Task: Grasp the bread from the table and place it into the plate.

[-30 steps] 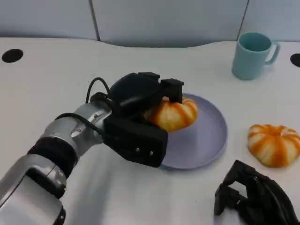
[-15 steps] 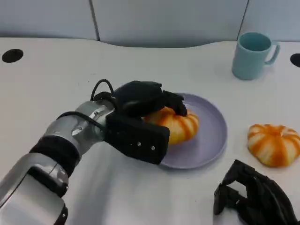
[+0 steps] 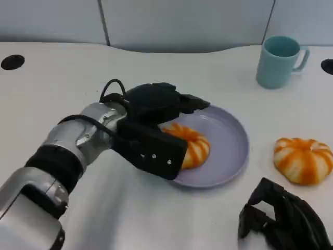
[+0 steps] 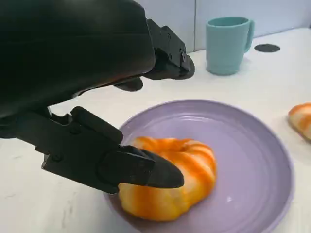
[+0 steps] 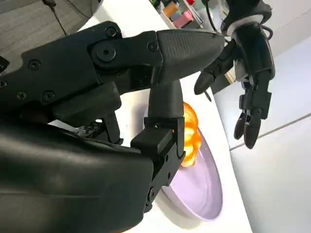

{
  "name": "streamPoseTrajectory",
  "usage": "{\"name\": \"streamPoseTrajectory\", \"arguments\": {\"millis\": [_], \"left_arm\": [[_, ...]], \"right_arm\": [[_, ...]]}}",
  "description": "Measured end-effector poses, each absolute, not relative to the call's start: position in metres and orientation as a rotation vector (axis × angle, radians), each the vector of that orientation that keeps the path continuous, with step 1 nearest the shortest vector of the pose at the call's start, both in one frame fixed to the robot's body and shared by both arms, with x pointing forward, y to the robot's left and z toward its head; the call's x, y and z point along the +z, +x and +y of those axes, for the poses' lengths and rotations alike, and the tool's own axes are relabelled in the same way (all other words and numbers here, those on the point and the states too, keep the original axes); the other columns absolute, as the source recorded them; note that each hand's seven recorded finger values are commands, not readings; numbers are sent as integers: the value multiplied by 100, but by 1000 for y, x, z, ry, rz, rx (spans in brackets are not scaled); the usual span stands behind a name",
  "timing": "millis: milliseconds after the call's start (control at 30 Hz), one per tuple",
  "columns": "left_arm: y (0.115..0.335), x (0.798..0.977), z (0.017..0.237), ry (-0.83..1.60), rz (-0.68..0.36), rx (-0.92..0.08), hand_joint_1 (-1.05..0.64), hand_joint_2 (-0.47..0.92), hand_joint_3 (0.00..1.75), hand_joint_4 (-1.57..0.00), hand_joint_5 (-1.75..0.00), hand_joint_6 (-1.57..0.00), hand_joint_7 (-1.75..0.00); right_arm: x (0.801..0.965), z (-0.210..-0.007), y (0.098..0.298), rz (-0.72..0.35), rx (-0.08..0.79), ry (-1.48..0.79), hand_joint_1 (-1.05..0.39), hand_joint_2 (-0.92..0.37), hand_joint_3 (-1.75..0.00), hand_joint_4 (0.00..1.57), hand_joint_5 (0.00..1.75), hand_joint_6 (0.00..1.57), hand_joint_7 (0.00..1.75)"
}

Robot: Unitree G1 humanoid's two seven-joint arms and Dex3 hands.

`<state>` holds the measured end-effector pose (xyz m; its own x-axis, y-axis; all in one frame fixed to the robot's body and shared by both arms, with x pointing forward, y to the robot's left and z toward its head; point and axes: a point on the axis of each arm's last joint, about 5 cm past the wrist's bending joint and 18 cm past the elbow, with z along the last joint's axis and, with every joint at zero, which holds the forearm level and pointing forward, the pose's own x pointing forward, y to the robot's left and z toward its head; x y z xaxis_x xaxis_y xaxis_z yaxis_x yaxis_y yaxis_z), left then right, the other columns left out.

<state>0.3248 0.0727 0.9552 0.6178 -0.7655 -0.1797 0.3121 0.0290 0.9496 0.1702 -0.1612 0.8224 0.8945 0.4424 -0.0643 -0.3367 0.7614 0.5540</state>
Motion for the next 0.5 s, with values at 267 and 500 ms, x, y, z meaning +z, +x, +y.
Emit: {"name": "streamPoseTrajectory", "arguments": {"millis": [267,500], "left_arm": [[322,956,84,1204,-458,-830,-78,92,29,-2,-14,-12,-2],[309,948,107,869,-424,-792,-78,92,28,-4,-19,-14,-3]], "right_arm": [[823,-162,171,194,427,556,-58,-92,-33,71,175,62,146],[824,-163,169,193,422,552,-57,-92,-34,70,175,62,147]]}}
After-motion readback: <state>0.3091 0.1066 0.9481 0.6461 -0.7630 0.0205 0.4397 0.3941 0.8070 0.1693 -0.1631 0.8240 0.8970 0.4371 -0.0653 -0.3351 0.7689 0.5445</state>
